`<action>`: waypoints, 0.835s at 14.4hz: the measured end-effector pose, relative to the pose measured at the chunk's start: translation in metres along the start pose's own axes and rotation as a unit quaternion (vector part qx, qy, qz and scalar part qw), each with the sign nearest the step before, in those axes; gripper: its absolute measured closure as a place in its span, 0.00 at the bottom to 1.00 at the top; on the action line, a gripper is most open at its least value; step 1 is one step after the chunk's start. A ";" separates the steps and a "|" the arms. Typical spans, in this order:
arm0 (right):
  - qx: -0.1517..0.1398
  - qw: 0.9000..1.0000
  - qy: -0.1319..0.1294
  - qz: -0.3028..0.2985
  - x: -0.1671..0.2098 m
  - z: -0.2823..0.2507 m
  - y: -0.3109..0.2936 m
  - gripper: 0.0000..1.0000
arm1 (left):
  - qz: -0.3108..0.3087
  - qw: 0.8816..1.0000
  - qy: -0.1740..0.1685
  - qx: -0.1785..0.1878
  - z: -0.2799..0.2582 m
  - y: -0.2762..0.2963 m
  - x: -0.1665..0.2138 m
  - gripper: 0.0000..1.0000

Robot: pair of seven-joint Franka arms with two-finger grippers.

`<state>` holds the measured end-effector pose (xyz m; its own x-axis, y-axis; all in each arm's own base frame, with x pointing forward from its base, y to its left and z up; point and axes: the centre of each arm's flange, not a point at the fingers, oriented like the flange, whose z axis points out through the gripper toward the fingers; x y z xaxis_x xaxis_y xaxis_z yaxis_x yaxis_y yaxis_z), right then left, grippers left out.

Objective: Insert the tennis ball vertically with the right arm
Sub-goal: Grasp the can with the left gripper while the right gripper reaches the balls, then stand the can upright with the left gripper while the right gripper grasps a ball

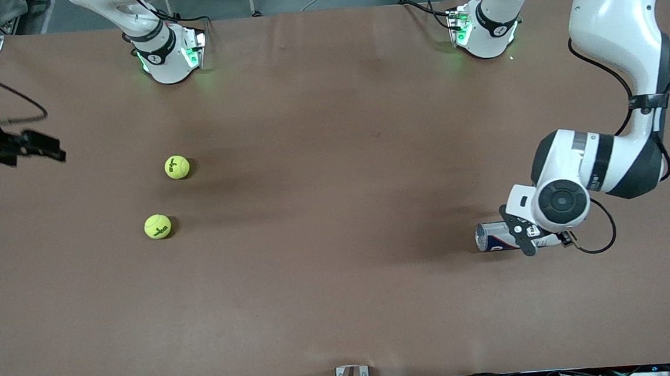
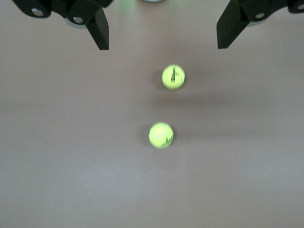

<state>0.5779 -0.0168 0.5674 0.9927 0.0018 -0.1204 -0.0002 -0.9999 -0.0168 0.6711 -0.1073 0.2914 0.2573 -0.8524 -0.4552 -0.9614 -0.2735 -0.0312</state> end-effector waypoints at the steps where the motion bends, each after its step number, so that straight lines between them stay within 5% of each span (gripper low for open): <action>1: 0.000 1.000 -0.002 0.001 0.013 0.015 0.001 0.00 | 0.009 1.000 -0.006 0.004 0.001 0.002 0.005 0.00; 7: -0.003 0.997 -0.021 0.072 0.030 0.109 -0.015 0.00 | 0.053 0.997 -0.045 0.019 0.025 0.011 0.035 0.00; 12: 0.000 0.996 -0.006 0.091 0.011 0.226 -0.024 0.00 | 0.067 0.996 -0.049 0.025 0.044 0.011 0.048 0.00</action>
<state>0.5615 0.0107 0.3423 0.9745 -0.1800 -0.1338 -0.1808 -0.9835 0.0056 0.6680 -0.1316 0.2306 0.1180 -0.8310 -0.5436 -0.9907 -0.1360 -0.0071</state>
